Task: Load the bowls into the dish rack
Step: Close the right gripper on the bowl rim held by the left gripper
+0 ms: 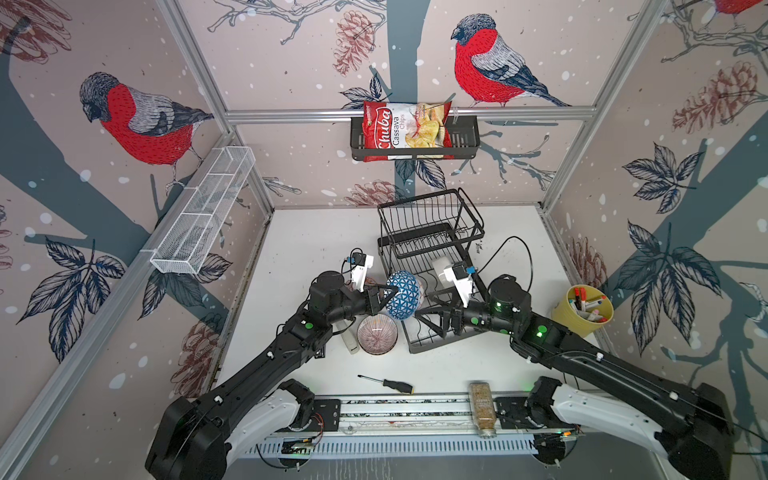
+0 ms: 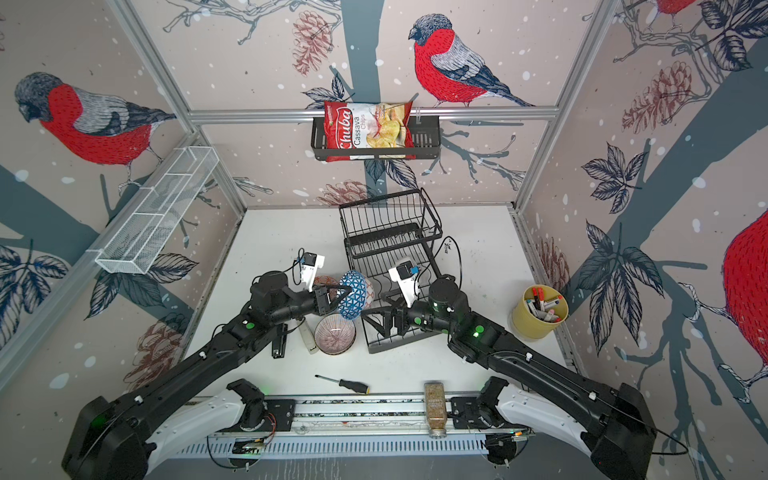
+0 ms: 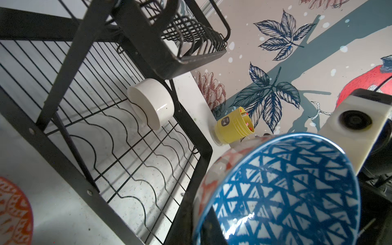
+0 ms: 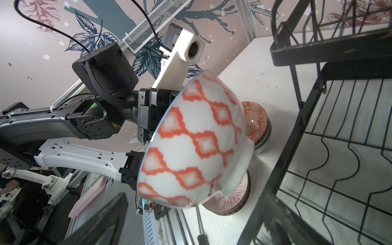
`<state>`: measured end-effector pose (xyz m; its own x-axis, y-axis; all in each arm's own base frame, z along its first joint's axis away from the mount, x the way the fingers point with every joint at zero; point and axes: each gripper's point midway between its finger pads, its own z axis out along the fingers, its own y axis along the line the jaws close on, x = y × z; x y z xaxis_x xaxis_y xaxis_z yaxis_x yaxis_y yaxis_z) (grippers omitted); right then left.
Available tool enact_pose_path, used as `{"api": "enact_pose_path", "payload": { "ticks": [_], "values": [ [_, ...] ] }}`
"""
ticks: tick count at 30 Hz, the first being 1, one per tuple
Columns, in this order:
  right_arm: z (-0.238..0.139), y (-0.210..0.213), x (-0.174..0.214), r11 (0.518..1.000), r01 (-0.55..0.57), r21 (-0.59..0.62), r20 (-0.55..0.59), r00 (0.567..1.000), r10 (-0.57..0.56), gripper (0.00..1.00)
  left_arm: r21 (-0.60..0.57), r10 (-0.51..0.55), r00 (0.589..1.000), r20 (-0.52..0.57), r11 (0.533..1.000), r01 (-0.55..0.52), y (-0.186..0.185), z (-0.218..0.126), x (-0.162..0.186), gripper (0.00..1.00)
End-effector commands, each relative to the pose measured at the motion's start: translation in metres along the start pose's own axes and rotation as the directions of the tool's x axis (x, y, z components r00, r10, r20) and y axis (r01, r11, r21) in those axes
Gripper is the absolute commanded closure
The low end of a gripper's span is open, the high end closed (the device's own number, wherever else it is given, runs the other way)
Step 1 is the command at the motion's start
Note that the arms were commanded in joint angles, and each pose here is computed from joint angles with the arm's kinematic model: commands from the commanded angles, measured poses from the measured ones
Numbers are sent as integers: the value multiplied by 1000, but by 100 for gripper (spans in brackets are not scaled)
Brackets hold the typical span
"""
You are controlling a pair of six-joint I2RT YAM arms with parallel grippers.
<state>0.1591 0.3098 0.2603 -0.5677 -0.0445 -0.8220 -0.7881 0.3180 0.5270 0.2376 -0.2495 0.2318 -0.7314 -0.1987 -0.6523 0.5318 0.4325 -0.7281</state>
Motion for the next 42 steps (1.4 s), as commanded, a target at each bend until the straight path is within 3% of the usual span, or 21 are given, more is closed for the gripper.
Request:
{"api": "enact_pose_path", "payload": {
  "ticks": [1,29,42],
  "values": [
    [2,16,-12,997,12,-75,23,1000,-10,1,101,54,997,56,993,-60,-24,-1,-15,100],
    [8,18,-20,996,9,-84,15,1000,-8,41,148,57,998,29,987,-60,-26,9,-15,100],
    [5,1,-16,1000,-4,0,13,1000,4,44,117,42,999,16,992,-44,-17,11,-9,60]
  ]
}}
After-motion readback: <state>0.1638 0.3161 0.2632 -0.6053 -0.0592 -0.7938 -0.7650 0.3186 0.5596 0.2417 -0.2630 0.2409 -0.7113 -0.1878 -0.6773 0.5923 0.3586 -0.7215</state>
